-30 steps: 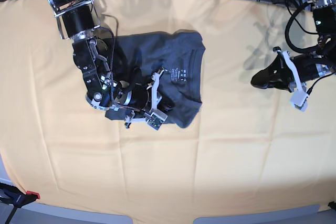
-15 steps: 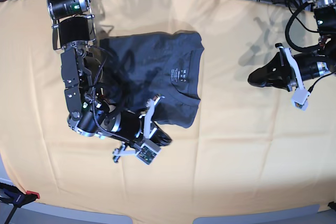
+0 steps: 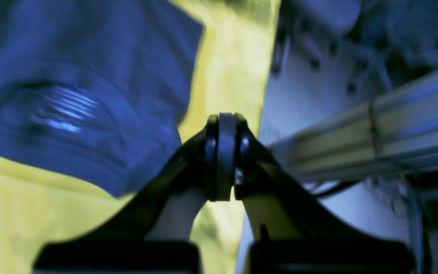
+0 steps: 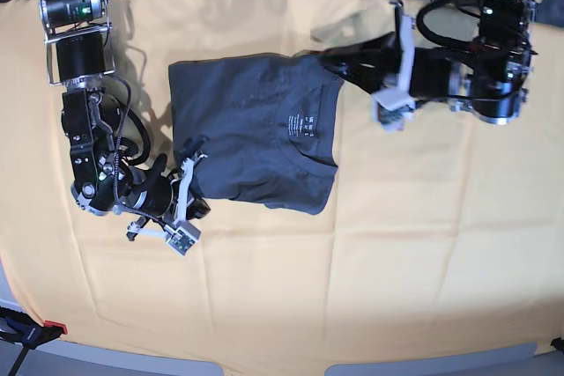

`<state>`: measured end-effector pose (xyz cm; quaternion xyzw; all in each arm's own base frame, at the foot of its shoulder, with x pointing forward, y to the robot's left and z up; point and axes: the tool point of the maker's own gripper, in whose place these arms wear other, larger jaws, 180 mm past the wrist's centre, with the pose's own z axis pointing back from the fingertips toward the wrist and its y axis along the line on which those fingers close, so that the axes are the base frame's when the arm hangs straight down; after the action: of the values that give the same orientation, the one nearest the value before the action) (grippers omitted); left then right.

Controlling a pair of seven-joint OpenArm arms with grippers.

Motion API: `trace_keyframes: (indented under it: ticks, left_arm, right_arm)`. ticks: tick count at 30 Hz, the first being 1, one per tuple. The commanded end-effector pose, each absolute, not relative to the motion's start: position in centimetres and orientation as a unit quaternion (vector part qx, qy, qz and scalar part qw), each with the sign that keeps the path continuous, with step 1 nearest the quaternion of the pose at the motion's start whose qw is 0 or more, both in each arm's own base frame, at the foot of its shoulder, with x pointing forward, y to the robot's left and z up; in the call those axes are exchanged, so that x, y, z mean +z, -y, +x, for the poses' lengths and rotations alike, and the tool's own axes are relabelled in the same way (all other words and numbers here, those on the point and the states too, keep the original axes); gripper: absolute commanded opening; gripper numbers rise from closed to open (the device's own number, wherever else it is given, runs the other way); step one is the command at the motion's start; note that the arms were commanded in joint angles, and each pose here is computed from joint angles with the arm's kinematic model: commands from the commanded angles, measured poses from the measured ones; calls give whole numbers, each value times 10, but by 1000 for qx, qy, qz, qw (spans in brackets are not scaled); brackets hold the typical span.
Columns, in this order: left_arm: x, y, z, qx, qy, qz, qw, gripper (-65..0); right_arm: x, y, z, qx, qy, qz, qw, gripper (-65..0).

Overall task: Fold the T-shirt properly
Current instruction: 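Grasp the shirt's collar edge with the left gripper and lift it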

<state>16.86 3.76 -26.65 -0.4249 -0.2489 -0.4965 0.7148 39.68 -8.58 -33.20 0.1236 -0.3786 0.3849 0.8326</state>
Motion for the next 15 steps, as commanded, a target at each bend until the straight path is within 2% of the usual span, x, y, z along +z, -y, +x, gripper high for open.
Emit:
trace_keyframes:
  ticks: [1,5,15]
  left_arm:
    - [-266,-34,167,-509,250,-421,708,-650]
    - [-301,-25,159,-533,221,-373,726,-650]
    - [-333,-28,180,-519,281,-281,757,-650]
  right_arm:
    - [-321,93,407,385,392,119,827,-650]
    - [-330,103,407,373,384,125,835,-650]
    - [-330,97,404,375,382,140,833,-650]
